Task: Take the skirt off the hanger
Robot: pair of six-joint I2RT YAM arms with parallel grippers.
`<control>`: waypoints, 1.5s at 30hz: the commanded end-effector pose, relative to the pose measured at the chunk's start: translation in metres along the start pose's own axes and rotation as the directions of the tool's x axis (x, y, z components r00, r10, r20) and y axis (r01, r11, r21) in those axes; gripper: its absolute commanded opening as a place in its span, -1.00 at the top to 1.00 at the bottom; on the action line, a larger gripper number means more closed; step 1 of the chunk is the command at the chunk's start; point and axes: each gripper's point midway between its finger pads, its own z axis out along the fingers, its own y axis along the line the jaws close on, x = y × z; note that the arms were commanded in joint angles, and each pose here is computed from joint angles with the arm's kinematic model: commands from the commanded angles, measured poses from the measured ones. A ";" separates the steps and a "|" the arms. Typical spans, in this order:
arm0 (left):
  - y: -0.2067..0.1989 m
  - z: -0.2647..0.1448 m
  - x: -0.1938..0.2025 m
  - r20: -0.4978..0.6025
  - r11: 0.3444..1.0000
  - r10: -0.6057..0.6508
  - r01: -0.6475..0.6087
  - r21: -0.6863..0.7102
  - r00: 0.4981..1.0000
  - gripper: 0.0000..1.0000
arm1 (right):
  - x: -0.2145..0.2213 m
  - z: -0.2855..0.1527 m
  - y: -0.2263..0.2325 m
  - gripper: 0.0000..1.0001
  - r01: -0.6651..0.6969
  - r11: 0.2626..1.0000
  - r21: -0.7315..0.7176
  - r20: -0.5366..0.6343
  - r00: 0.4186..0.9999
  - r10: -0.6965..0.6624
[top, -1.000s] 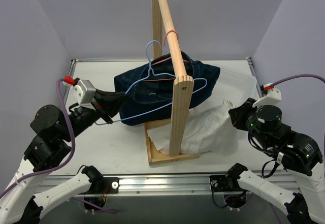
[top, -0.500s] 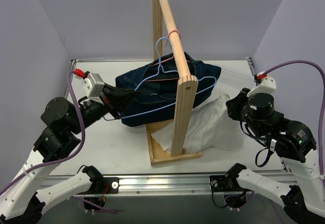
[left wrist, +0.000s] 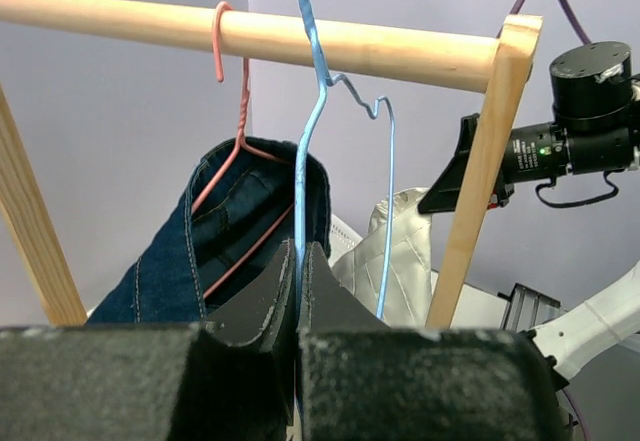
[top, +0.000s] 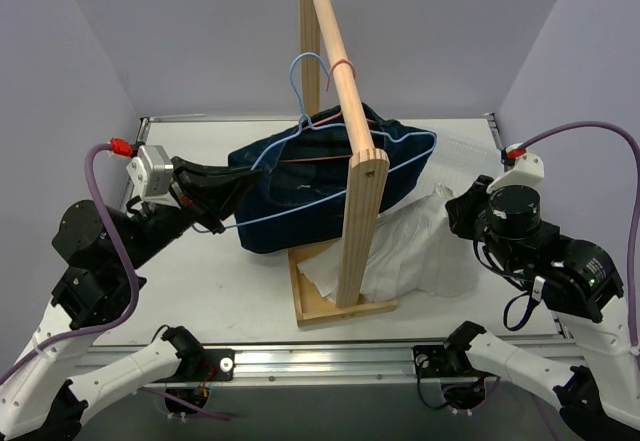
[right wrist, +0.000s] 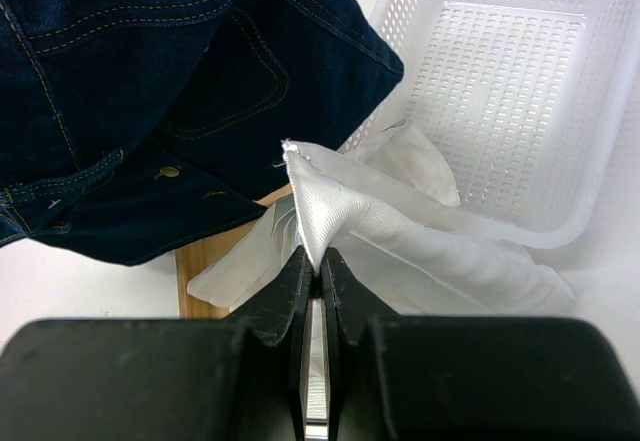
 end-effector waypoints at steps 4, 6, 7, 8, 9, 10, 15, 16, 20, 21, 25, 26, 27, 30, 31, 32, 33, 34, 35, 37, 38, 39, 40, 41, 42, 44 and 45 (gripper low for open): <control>-0.017 0.014 -0.015 0.035 0.995 -0.025 0.021 0.098 0.999 0.95 | -0.022 -0.005 0.004 1.00 -0.036 0.999 -0.007 0.076 0.996 0.036; -0.019 0.022 -0.003 -0.007 0.992 -0.039 0.039 0.121 0.999 0.95 | -0.025 -0.005 0.006 1.00 -0.029 1.000 -0.006 0.077 0.997 0.029; -0.020 0.024 0.003 -0.030 0.990 -0.045 0.049 0.136 0.999 0.95 | -0.027 -0.004 0.007 1.00 -0.026 1.000 -0.003 0.079 0.997 0.026; -0.021 0.025 0.008 -0.044 0.988 -0.051 0.057 0.140 0.998 0.95 | -0.032 -0.007 0.009 1.00 -0.025 1.000 -0.006 0.086 0.996 0.026; -0.020 0.028 0.015 -0.065 0.988 -0.056 0.065 0.143 0.996 0.95 | -0.034 -0.004 0.010 1.00 -0.016 1.000 0.001 0.083 0.996 0.016; -0.020 0.029 0.020 -0.081 0.987 -0.061 0.072 0.145 0.995 0.95 | -0.038 -0.005 0.010 1.00 -0.013 1.000 0.006 0.091 0.996 0.012; -0.012 0.028 0.046 -0.168 0.991 -0.065 0.084 0.108 0.984 0.95 | -0.065 -0.011 0.009 1.00 0.005 0.998 0.067 0.135 0.991 -0.014; -0.009 0.027 0.051 -0.180 0.993 -0.065 0.082 0.090 0.981 0.95 | -0.069 -0.012 0.006 1.00 0.013 0.996 0.091 0.143 0.989 -0.026; 0.015 0.019 0.073 -0.227 0.996 -0.083 0.074 -0.049 0.970 0.53 | -0.093 -0.025 -0.019 1.00 0.065 0.965 0.255 0.171 0.979 -0.111; 0.019 0.015 0.082 -0.244 0.995 -0.088 0.073 -0.069 0.966 0.41 | -0.101 -0.025 -0.026 1.00 0.069 0.945 0.320 0.189 0.973 -0.135; 0.024 0.010 0.094 -0.256 0.993 -0.086 0.063 -0.095 0.963 -0.17 | -0.137 -0.050 -0.034 1.00 0.026 0.932 0.362 0.284 0.949 -0.136; 0.025 0.009 0.095 -0.259 0.993 -0.084 0.060 -0.098 0.962 -0.23 | -0.143 -0.053 -0.032 1.00 0.020 0.934 0.356 0.300 0.945 -0.134; 0.027 0.009 0.097 -0.261 0.993 -0.083 0.057 -0.104 0.962 -0.27 | -0.147 -0.056 -0.032 1.00 0.025 0.934 0.356 0.310 0.940 -0.144; 0.028 0.009 0.102 -0.272 0.993 -0.077 0.049 -0.106 0.959 -0.66 | -0.165 -0.064 -0.030 1.00 0.008 0.936 0.351 0.362 0.921 -0.144; 0.029 0.009 0.104 -0.278 0.993 -0.077 0.048 -0.109 0.958 -0.88 | -0.173 -0.066 -0.025 1.00 -0.006 0.943 0.334 0.391 0.911 -0.132; 0.030 0.010 0.108 -0.287 0.993 -0.073 0.043 -0.109 0.955 -0.88 | -0.178 -0.068 -0.023 1.00 -0.006 0.949 0.316 0.407 0.904 -0.130; 0.031 0.010 0.108 -0.287 0.993 -0.071 0.041 -0.110 0.955 -0.88 | -0.182 -0.069 -0.020 1.00 -0.003 0.953 0.303 0.422 0.897 -0.131; 0.032 0.010 0.113 -0.296 0.993 -0.072 0.040 -0.113 0.952 -0.88 | -0.192 -0.072 -0.015 1.00 -0.006 0.959 0.283 0.455 0.881 -0.128; 0.033 0.010 0.115 -0.300 0.992 -0.072 0.038 -0.116 0.951 -0.88 | -0.197 -0.073 -0.013 1.00 -0.007 0.960 0.279 0.470 0.873 -0.130; 0.034 0.010 0.120 -0.308 0.992 -0.073 0.037 -0.119 0.948 -0.88 | -0.210 -0.075 -0.010 1.00 -0.012 0.955 0.296 0.501 0.853 -0.144; 0.035 0.009 0.125 -0.315 0.992 -0.073 0.035 -0.123 0.946 -0.88 | -0.216 -0.074 -0.009 1.00 -0.015 0.948 0.319 0.510 0.845 -0.158; 0.037 0.009 0.128 -0.318 0.991 -0.074 0.034 -0.130 0.945 -0.88 | -0.219 -0.071 -0.007 1.00 -0.007 0.943 0.332 0.515 0.839 -0.175; 0.037 0.008 0.130 -0.321 0.991 -0.075 0.034 -0.132 0.944 -0.88 | -0.231 -0.073 -0.003 1.00 0.003 0.940 0.341 0.542 0.817 -0.199; 0.041 0.006 0.133 -0.323 0.988 -0.079 0.031 -0.151 0.943 -0.88 | -0.235 -0.070 -0.001 1.00 0.005 0.932 0.361 0.548 0.808 -0.217; 0.043 0.005 0.134 -0.322 0.986 -0.082 0.030 -0.164 0.943 -0.88 | -0.236 -0.064 -0.001 1.00 0.025 0.918 0.396 0.538 0.804 -0.254; 0.047 -0.001 0.136 -0.317 0.982 -0.084 0.024 -0.189 0.945 -0.88 | -0.248 -0.056 0.007 1.00 0.036 0.893 0.449 0.544 0.782 -0.305; 0.047 -0.003 0.136 -0.312 0.982 -0.082 0.022 -0.190 0.946 -0.88 | -0.253 -0.057 0.006 1.00 0.024 0.881 0.472 0.547 0.776 -0.313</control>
